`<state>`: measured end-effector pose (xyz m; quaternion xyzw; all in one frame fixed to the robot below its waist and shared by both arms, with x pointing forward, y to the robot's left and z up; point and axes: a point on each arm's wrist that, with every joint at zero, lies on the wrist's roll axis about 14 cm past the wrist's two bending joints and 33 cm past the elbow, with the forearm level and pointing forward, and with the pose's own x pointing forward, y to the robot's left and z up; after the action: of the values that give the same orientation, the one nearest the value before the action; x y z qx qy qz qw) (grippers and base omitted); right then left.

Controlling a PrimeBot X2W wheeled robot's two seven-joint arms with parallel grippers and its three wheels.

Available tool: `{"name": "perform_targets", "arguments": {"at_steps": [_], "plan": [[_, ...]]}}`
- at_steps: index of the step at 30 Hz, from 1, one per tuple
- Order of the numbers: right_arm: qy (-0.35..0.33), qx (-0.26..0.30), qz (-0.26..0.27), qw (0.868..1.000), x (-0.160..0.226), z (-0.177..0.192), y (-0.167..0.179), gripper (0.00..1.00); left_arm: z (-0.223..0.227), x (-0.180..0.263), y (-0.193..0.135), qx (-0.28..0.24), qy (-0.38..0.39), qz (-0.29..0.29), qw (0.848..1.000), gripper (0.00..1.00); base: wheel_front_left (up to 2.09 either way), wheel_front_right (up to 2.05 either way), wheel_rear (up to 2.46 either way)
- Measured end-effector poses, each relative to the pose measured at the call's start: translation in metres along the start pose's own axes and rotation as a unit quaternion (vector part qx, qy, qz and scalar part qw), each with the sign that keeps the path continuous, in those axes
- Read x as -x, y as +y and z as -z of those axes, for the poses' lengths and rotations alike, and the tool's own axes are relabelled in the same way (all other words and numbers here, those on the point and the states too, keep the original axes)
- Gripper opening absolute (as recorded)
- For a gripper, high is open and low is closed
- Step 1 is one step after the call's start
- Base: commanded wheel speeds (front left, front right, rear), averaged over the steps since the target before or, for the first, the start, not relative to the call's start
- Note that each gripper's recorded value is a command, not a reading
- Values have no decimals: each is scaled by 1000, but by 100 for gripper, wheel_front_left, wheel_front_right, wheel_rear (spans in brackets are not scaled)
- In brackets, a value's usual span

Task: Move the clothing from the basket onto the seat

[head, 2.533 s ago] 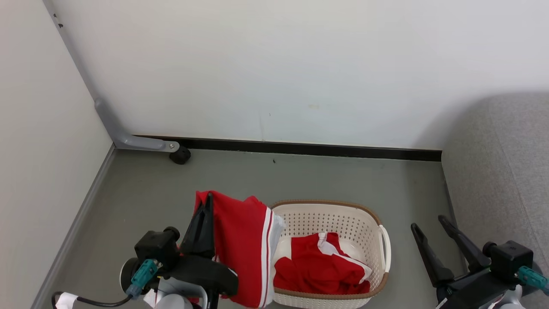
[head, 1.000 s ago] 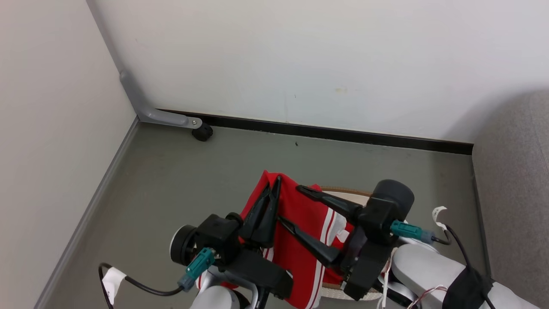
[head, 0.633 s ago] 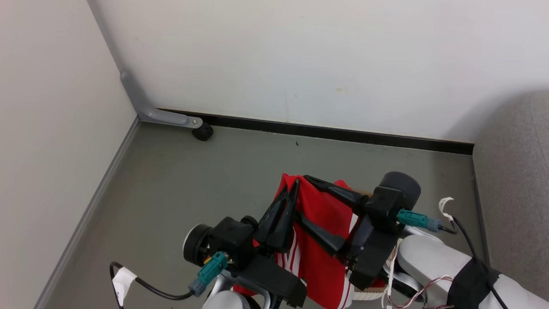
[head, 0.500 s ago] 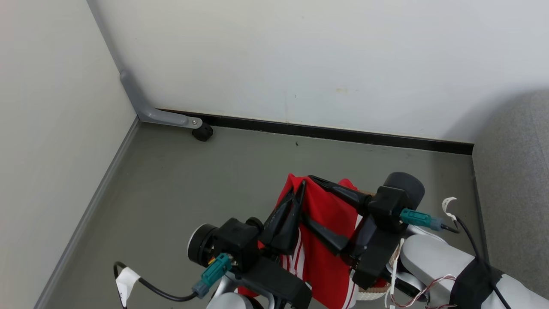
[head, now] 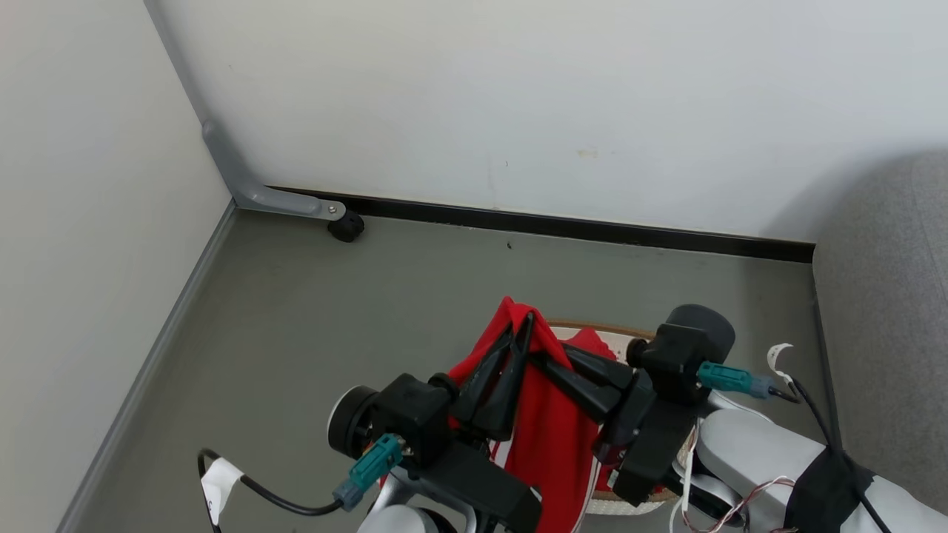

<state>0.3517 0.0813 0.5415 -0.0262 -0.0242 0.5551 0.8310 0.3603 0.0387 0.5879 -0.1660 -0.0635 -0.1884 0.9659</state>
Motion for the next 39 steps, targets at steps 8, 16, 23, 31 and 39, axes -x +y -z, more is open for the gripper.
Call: {"name": "perform_targets", "arguments": {"at_steps": [8, 16, 23, 31, 39], "plan": [[4, -2, 28, 1000, 13, 1, -21, 0, 6, -2, 3, 1, 9, -4, 1000, 100, 0, 0, 0], [-1, -5, 67, 998, 32, -5, -42, 0, 20, 2, 6, 0, 26, -7, 1000, 100, 0, 0, 0], [-4, -1, 106, 994, 56, -10, -60, 0, 28, 1, 5, -7, 34, 5, 999, 100, 0, 0, 0], [7, 3, 167, 986, 99, -6, -82, 0, 38, -8, -9, -15, 45, 37, 998, 100, 0, 0, 0], [12, 0, 211, 978, 131, -4, -89, 0, 55, -12, -27, -12, 67, 72, 995, 100, 0, 0, 0]]}}
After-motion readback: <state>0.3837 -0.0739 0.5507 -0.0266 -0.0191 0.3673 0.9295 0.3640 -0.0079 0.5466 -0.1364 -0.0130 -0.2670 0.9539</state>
